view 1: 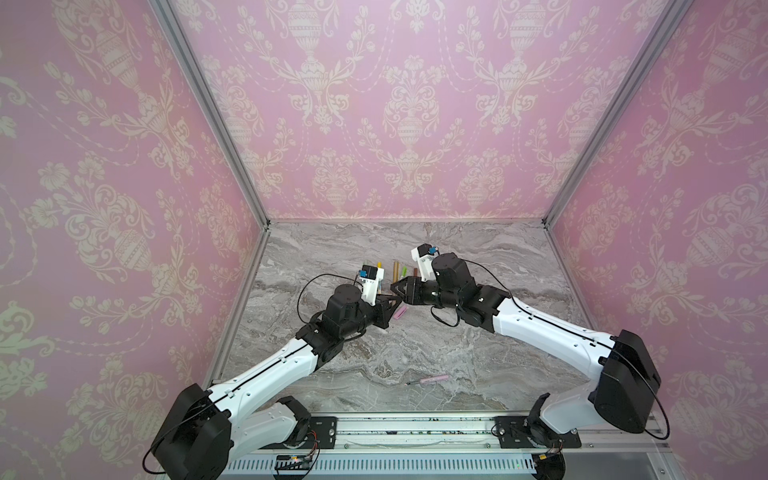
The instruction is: Insert the pens into the pen caps
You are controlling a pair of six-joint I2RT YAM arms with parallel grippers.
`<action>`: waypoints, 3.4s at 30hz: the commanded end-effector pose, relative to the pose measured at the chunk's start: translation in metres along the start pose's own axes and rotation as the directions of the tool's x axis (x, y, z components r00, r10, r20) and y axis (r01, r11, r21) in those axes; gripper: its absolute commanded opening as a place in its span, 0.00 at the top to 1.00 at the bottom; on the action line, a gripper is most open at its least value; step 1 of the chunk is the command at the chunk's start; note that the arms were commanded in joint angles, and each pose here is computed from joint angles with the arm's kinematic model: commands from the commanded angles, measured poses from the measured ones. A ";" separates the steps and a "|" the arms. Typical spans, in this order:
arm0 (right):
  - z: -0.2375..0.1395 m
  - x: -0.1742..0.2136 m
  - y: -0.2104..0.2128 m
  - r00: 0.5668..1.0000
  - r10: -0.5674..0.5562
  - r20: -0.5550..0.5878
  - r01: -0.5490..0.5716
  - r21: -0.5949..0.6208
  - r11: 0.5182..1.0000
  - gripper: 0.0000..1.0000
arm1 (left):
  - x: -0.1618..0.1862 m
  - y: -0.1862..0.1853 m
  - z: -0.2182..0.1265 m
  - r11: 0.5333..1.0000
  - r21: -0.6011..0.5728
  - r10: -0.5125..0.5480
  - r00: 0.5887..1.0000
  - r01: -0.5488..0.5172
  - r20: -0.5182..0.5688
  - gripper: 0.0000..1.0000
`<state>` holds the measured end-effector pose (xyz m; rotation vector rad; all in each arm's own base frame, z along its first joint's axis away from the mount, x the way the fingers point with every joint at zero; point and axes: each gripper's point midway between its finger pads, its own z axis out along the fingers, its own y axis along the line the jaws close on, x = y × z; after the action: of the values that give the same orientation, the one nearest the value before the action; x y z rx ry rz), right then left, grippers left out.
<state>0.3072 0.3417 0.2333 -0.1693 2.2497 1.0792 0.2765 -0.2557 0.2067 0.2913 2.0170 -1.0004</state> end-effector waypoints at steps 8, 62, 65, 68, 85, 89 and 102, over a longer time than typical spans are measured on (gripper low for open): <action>0.011 0.007 -0.008 0.999 -0.021 -0.047 0.023 0.041 0.999 0.86 | -0.010 -0.015 0.004 0.997 0.072 -0.013 1.000 0.011 0.026 1.00; 0.045 -0.016 -0.242 0.949 0.233 -0.211 -0.071 0.578 0.813 0.60 | 0.018 0.018 -0.010 0.999 -0.047 0.025 0.999 -0.023 0.037 0.17; 0.027 -0.017 -0.207 0.967 0.163 -0.195 -0.046 0.497 0.866 0.59 | 0.012 0.020 -0.015 0.997 -0.071 0.030 0.997 -0.026 0.069 0.17; 0.009 -0.002 -0.165 0.972 0.030 -0.233 0.068 0.401 0.913 0.56 | 0.002 0.026 -0.025 0.992 -0.120 0.043 0.991 -0.028 0.125 0.14; -0.043 0.200 -0.102 0.603 -0.384 -0.699 0.603 0.084 0.794 0.29 | -0.019 0.061 -0.054 0.944 -0.323 0.022 0.963 0.068 0.268 0.07; -0.040 0.219 -0.105 0.512 -0.423 -0.748 0.660 0.027 0.751 0.27 | -0.014 0.068 -0.056 0.932 -0.342 -0.029 0.961 0.125 0.274 0.08; -0.029 0.242 -0.129 0.343 -0.434 -0.833 0.765 -0.020 0.644 0.34 | -0.005 0.079 -0.066 0.904 -0.373 -0.098 0.951 0.209 0.295 0.08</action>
<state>0.1432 0.2701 0.0182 -1.4500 2.6882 0.1041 0.2821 -0.1635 0.1968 -0.1712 1.9376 -0.6847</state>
